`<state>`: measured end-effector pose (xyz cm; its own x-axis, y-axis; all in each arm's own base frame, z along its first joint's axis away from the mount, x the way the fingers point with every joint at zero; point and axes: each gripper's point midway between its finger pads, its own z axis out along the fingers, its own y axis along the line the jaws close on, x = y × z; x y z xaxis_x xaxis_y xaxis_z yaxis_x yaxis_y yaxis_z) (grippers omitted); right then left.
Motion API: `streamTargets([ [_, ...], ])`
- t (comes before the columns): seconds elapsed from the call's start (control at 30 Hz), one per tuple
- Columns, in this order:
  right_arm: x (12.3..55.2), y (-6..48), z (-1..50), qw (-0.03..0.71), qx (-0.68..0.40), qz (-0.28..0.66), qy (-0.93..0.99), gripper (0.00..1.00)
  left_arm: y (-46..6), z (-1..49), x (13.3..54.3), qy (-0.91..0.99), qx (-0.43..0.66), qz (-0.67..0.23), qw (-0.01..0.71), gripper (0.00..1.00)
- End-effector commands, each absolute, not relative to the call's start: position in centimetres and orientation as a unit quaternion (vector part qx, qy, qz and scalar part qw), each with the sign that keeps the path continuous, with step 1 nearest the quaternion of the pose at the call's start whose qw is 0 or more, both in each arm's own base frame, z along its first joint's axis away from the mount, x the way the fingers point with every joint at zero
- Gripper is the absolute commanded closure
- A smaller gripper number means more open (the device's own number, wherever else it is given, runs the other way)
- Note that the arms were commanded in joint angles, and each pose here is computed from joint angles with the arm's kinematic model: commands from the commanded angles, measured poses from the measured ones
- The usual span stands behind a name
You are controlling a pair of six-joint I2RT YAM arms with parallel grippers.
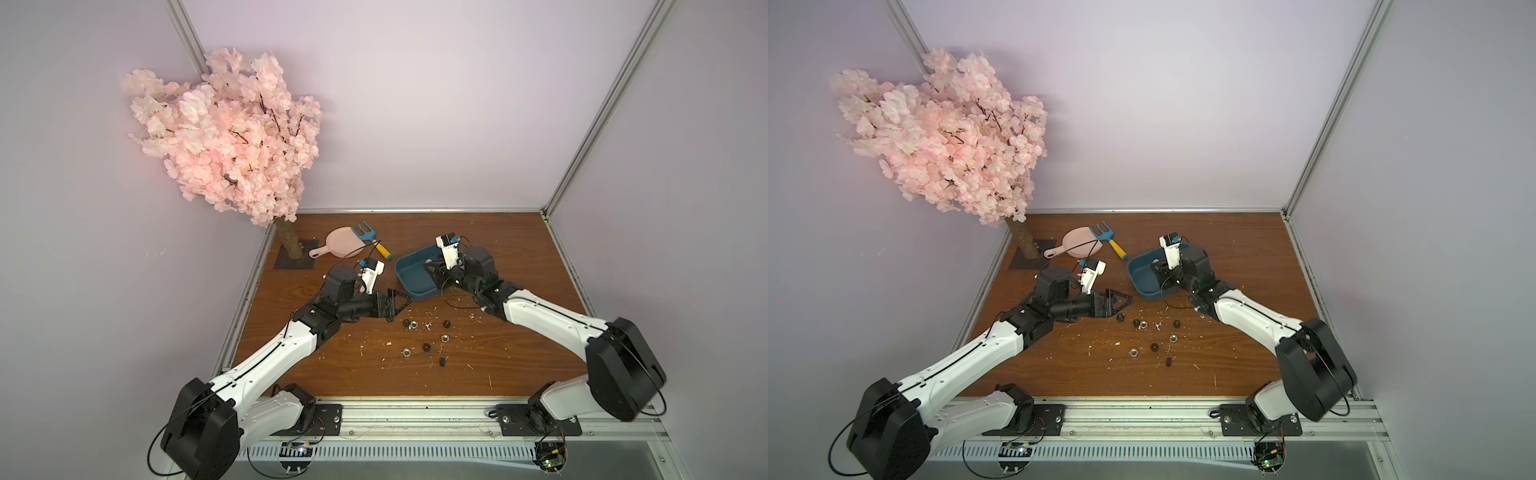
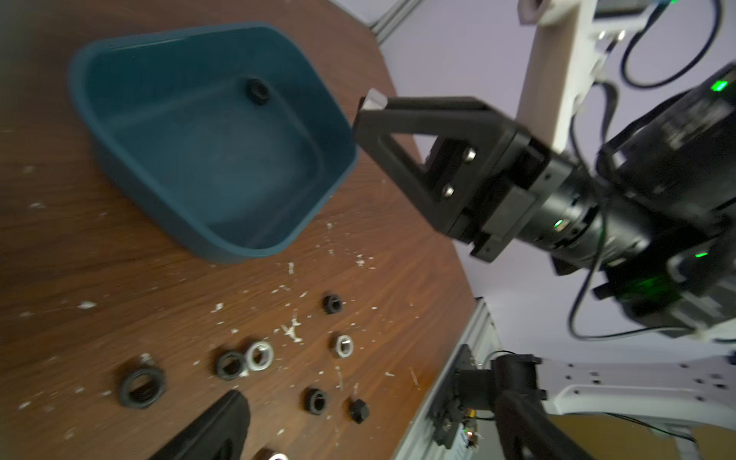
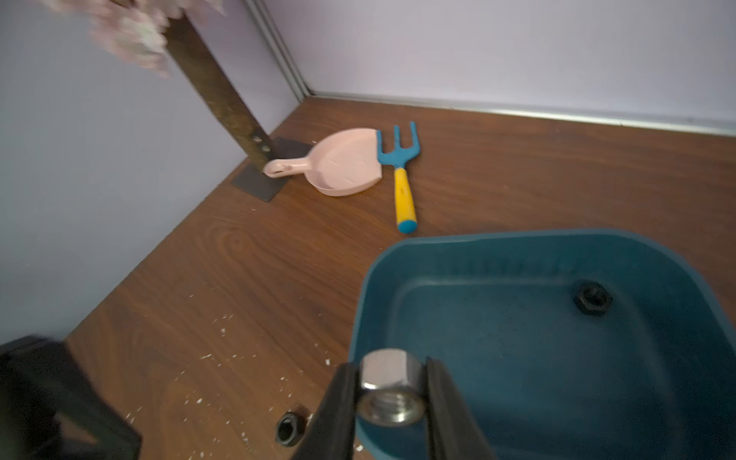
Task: Put the nuts on the desktop into the storage box
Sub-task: Place the nut in the storage box.
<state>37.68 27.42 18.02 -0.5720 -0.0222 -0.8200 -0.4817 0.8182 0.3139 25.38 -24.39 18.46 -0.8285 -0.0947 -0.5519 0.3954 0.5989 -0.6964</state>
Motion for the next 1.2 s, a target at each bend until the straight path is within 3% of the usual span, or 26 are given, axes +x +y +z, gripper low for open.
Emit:
streamTargets([
  [0.0,38.4,26.0,15.0,0.366,-0.113,0.193,0.903,0.89,-21.5,14.5,26.3,0.896,0.073,-0.335,0.281,0.0],
  [0.13,41.3,23.9,12.7,0.346,-0.093,0.096,0.929,0.89,-20.1,12.3,26.4,0.918,0.065,-0.285,0.269,0.0],
  [0.23,42.6,23.3,10.0,0.297,-0.118,0.047,0.946,0.96,-19.5,11.1,26.3,0.928,0.068,-0.261,0.257,0.0],
  [0.4,44.4,21.7,6.7,0.25,-0.118,-0.027,0.961,0.96,-18.4,9.5,26.3,0.942,0.065,-0.22,0.244,0.0],
  [1.03,48.3,18.8,4.3,0.242,-0.072,-0.099,0.963,0.84,-18.5,7.5,26.1,0.956,0.082,-0.199,0.201,0.0],
  [1.17,48.7,18.8,4.3,0.247,-0.072,-0.107,0.961,0.77,-18.5,7.4,26.2,0.957,0.081,-0.197,0.199,0.0],
])
